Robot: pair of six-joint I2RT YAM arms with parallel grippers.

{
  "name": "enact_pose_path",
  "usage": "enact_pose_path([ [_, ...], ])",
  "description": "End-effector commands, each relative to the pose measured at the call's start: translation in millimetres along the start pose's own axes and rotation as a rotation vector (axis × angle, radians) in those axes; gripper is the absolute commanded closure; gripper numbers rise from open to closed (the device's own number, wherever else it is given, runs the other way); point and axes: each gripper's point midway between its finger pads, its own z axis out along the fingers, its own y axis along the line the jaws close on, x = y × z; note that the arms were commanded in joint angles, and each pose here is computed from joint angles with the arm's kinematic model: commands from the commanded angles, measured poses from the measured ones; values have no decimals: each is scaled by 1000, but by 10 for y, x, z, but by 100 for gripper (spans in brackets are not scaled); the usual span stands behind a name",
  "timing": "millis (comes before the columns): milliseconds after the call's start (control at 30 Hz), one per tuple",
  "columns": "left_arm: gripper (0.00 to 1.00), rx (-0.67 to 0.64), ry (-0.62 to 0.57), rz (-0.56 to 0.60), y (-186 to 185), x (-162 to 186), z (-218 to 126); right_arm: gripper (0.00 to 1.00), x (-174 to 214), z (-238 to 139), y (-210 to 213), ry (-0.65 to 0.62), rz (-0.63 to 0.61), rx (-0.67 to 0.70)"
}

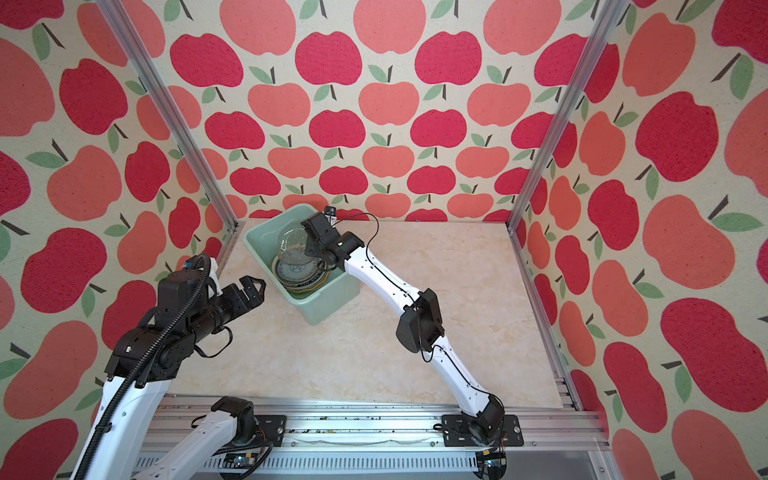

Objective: Place the plates into the plastic bin on the countertop
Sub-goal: 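Lower the small clear glass plate onto the stack in the bin with the right gripper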

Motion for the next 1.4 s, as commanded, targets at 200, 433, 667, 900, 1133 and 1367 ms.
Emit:
enact_pose_path([
  [200,1,-18,15,17,42,32,13,100,-9,203,-67,-71,17,48],
  [433,1,-23,9,21,52,18,-22,100,103,326,-98,-56,3,56],
  [667,1,-29,8,23,66,13,-52,97,127,396,-111,-59,-13,56],
  [900,1,-38,3,29,81,-4,-64,96,206,475,-148,-43,-22,62],
  [1133,1,-41,-2,29,101,6,-87,94,311,545,-181,-16,-29,68],
  [1367,1,-42,-8,29,115,2,-108,87,332,557,-173,-8,-38,62],
])
